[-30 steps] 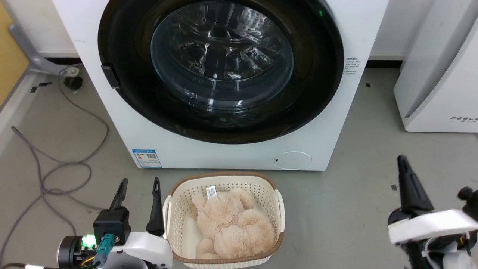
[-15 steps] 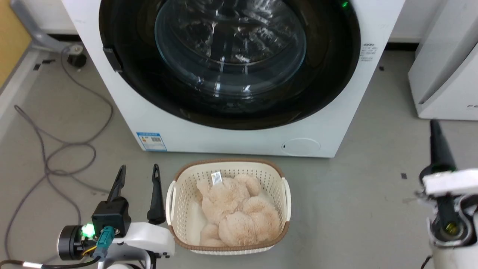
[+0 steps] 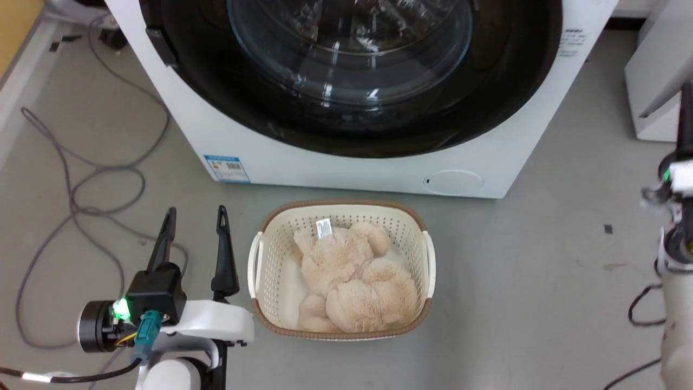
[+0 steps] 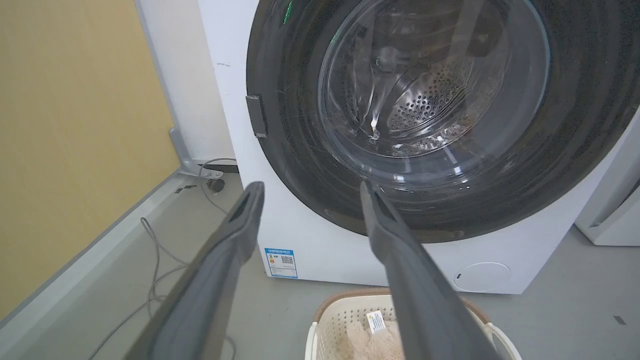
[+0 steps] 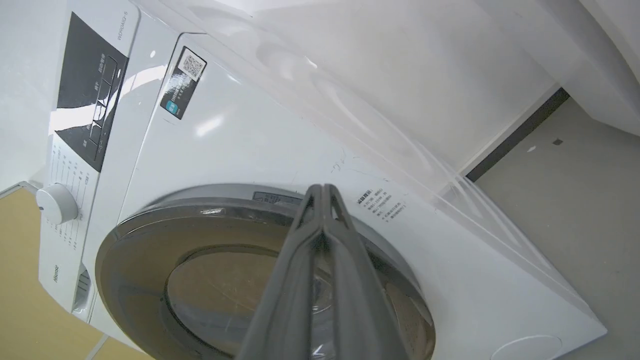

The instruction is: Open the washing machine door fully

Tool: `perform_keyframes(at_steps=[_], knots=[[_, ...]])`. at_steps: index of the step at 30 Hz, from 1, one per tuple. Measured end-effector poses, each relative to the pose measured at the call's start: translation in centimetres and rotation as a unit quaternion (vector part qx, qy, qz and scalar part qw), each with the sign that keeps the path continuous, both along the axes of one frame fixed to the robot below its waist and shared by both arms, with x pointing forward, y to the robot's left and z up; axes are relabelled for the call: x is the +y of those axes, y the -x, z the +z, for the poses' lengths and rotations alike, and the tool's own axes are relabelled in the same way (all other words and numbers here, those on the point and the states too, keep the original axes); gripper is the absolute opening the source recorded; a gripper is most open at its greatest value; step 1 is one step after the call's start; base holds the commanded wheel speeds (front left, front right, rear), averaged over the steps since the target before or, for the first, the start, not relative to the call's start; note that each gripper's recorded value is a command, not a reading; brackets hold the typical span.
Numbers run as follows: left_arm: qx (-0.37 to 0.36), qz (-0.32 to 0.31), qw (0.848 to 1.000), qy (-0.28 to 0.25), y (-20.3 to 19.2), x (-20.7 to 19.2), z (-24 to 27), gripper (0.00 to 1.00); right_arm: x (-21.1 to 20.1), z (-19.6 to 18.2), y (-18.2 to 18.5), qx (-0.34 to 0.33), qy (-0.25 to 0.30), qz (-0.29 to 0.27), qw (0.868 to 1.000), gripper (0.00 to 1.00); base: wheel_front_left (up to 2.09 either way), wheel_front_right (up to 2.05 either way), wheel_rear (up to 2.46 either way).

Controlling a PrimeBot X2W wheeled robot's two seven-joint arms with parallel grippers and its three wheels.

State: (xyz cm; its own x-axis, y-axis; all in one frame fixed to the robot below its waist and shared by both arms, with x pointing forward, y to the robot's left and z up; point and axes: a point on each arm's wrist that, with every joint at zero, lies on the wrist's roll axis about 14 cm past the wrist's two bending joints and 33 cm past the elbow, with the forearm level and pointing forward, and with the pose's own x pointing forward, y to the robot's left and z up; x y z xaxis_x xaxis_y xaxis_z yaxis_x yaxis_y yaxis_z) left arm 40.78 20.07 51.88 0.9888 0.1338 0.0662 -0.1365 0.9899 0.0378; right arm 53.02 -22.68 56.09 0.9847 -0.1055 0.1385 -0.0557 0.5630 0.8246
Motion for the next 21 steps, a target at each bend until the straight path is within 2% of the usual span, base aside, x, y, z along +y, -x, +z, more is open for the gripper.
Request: perform_keyframes(at_steps=[9,21], knots=[[0.0,0.016,1.0,-0.002,-0.9,0.8,-0.5,1.0,0.8,1.2,-4.7,-0.008,-0.019,0.013,1.0,0.0,0.0,0.0,0.0],[-0.001,0.034,0.999,-0.005,-1.7,1.5,-1.2,1.0,4.0,0.4,-9.3,0.016,-0.054,0.055,0.997,0.0,0.0,0.0,0.0]])
